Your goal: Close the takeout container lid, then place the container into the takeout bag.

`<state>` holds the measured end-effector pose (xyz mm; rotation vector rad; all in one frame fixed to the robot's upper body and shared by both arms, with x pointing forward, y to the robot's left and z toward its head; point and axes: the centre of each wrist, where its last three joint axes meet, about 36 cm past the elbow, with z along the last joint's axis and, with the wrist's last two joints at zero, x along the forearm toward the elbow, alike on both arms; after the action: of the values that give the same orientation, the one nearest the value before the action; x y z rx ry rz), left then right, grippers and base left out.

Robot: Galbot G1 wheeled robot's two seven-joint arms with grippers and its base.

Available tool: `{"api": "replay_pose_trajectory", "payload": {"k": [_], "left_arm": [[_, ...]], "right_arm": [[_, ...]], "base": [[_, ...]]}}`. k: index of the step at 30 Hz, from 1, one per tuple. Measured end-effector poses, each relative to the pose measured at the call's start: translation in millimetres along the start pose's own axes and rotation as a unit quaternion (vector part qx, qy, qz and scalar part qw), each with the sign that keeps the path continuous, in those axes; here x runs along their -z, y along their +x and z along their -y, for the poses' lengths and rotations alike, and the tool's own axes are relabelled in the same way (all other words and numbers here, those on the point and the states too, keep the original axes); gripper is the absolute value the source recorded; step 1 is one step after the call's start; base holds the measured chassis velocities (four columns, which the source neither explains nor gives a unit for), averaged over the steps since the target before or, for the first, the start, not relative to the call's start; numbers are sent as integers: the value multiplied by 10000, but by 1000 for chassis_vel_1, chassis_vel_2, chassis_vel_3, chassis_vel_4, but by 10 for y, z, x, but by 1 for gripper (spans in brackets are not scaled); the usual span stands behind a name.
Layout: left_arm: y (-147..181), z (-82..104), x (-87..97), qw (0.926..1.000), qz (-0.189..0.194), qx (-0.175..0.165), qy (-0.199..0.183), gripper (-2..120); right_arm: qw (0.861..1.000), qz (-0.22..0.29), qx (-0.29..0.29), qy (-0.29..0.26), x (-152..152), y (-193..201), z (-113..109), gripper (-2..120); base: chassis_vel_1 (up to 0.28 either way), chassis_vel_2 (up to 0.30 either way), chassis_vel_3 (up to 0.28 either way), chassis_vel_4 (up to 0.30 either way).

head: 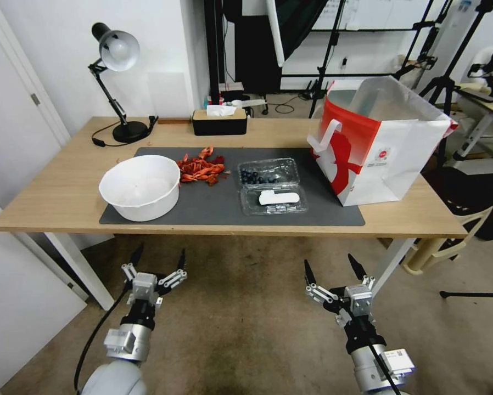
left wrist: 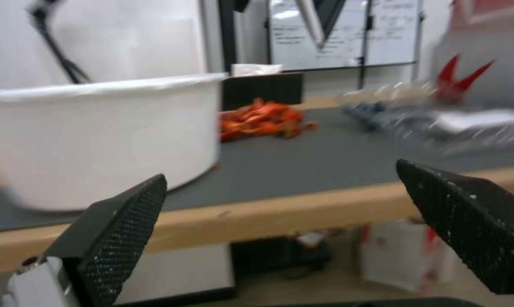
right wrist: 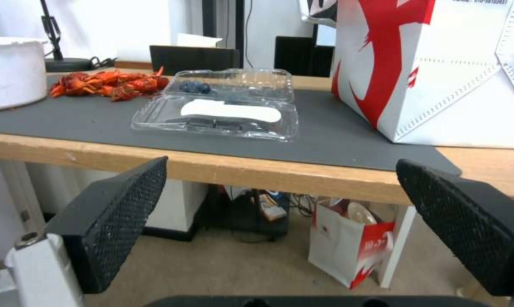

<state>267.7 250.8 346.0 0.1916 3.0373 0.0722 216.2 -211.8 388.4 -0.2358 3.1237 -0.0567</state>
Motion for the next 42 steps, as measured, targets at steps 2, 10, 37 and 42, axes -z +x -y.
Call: {"api": "replay_pose_trajectory", "payload": {"k": [2, 10, 37, 42], "left_arm": [[-17, 3, 20, 10000, -15, -38, 64, 100], [-404, 50, 461, 9893, -489, -640, 1213, 100], [-2331, -112, 1368, 8366, -2913, -1444, 4409, 100], [-2537, 35, 1345, 8296, -3046, -1552, 4415, 100]], "right_arm": [[10000, -3, 1, 0, 0, 2, 0, 100], [10000, -36, 56, -3, 0, 1, -10, 100], [9996, -219, 196, -30, -181, -74, -11, 100], [9996, -232, 170, -26, -191, -76, -23, 100]], "base": [[0, 0, 0, 0], [0, 0, 0, 0], [0, 0, 0, 0], [0, 0, 0, 0]]}}
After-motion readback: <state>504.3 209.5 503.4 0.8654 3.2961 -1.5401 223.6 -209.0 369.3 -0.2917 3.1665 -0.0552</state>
